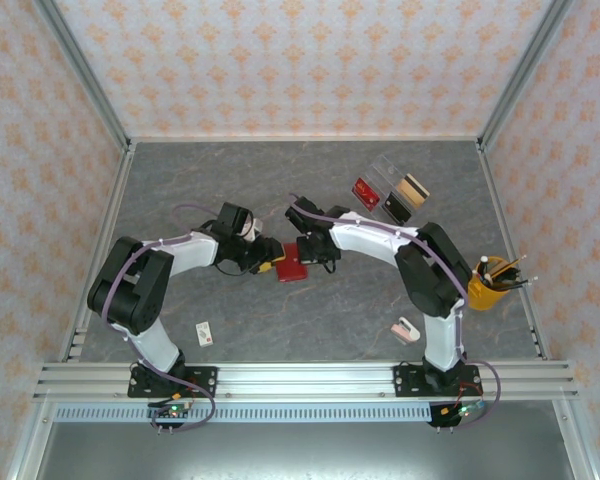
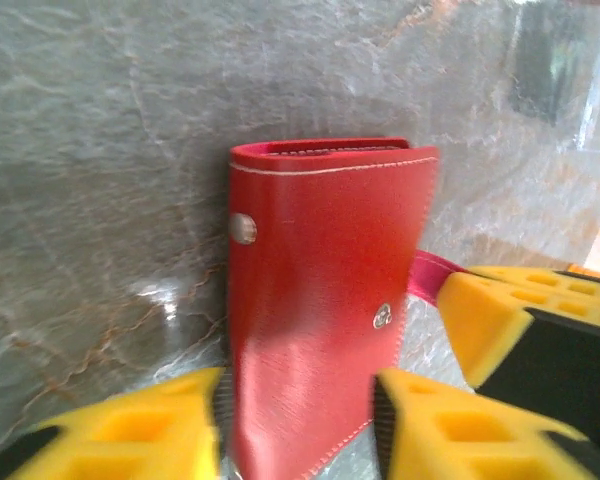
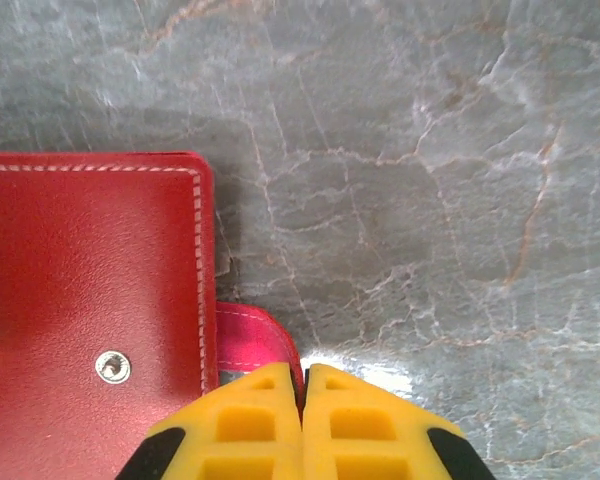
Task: Take the credit cards out of the card holder
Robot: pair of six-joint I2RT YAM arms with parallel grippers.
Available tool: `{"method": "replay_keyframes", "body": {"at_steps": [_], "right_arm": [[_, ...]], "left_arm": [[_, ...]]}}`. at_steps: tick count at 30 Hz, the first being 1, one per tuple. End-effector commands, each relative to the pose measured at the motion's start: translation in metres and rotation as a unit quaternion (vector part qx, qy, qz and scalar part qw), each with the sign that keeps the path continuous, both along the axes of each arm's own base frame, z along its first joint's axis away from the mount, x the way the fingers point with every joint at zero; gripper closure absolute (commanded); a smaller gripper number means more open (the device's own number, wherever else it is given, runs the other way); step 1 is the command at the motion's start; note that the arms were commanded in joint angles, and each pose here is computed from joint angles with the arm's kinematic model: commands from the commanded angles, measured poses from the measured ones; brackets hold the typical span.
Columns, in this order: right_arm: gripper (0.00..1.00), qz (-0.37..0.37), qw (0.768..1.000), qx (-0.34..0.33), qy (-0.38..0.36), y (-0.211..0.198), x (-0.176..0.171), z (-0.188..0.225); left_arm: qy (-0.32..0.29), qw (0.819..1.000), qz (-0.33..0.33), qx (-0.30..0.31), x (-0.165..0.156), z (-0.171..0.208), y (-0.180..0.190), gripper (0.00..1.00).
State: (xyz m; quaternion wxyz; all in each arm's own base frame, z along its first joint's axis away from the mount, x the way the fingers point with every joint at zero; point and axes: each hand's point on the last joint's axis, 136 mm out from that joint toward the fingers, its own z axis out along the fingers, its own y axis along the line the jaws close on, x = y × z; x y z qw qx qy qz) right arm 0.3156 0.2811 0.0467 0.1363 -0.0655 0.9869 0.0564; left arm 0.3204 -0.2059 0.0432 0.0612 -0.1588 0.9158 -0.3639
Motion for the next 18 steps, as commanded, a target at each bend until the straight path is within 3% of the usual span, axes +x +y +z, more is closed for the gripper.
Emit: {"method": "replay_keyframes", "body": {"at_steps": [1, 12, 18], "right_arm": [[1.00, 0.005, 0.998, 0.025, -0.065, 0.002, 0.011, 0.050], [1.00, 0.113, 0.976, 0.184, -0.028, 0.062, -0.013, 0.099], [1.00, 0.108, 0.978, 0.176, -0.020, 0.068, -0.006, 0.089]], "left_arm": [[-0.020, 0.999, 0.019, 0.041, 0.008, 0.022, 0.016, 0.41], [-0.026, 0.982, 0.106, 0.154, 0.003, 0.037, 0.086, 0.10], [-0.032, 0.977, 0.129, 0.170, -0.008, 0.043, 0.103, 0.00]]}}
